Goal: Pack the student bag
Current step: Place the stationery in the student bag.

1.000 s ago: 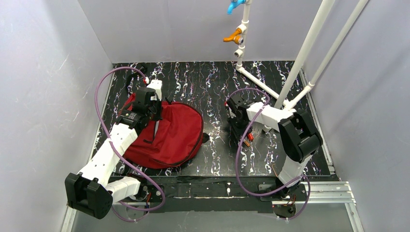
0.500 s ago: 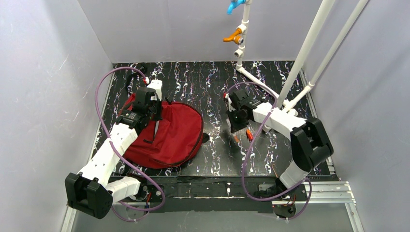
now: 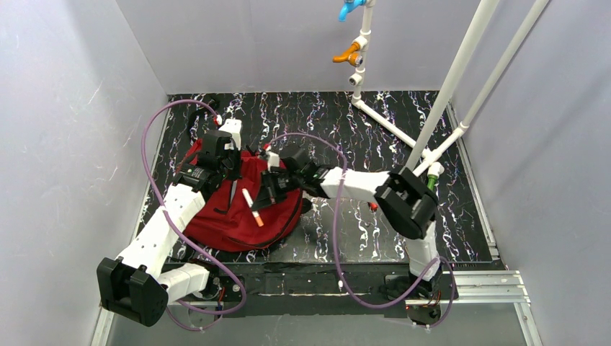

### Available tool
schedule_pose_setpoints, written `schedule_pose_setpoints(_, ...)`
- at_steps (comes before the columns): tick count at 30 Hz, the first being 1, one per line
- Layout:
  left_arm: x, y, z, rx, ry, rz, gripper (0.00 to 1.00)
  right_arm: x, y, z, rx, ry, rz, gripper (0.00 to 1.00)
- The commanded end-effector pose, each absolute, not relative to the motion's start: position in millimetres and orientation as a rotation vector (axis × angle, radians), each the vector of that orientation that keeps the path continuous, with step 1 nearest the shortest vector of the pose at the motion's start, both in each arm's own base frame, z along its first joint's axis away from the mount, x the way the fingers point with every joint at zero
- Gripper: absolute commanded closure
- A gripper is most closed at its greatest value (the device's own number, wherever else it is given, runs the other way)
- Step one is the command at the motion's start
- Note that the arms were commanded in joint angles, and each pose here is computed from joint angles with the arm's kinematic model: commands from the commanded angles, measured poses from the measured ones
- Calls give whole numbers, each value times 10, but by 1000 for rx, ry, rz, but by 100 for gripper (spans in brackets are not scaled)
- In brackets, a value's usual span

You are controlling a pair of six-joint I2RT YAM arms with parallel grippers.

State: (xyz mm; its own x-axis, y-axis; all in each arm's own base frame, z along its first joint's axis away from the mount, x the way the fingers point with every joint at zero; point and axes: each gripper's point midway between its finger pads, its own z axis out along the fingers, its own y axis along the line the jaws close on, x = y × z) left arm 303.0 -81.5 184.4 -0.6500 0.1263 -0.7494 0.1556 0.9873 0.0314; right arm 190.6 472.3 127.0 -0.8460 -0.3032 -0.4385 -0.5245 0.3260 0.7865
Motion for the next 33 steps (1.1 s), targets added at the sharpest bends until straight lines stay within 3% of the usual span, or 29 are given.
schedule_pose_setpoints(1, 3017, -924, 1981, 213, 2254, -105, 100, 2092, 5260, 1913, -642, 2117, 1843, 98)
schedule_pose_setpoints(7, 3007, -915, 2007, 209, 2244, -104, 100, 2482, 5636, 1811, -507, 2038, 1854, 98)
schedule_pose_setpoints(16, 3011, -776, 2060, 162, 2224, -25, 100, 3032, 5911, 1496, -443, 1988, 1640, 94)
schedule_pose_setpoints(19, 3011, -750, 2076, 156, 2215, -11, 100, 3134, 5921, 1455, -471, 1981, 1597, 90)
schedule_pose_setpoints(28, 3014, -867, 2031, 199, 2232, -77, 100, 3013, 5691, 1376, -594, 2043, 1472, 63)
schedule_pose_setpoints(33, 3018, -878, 2016, 202, 2237, -81, 100, 2892, 5559, 1487, -619, 2051, 1479, 57)
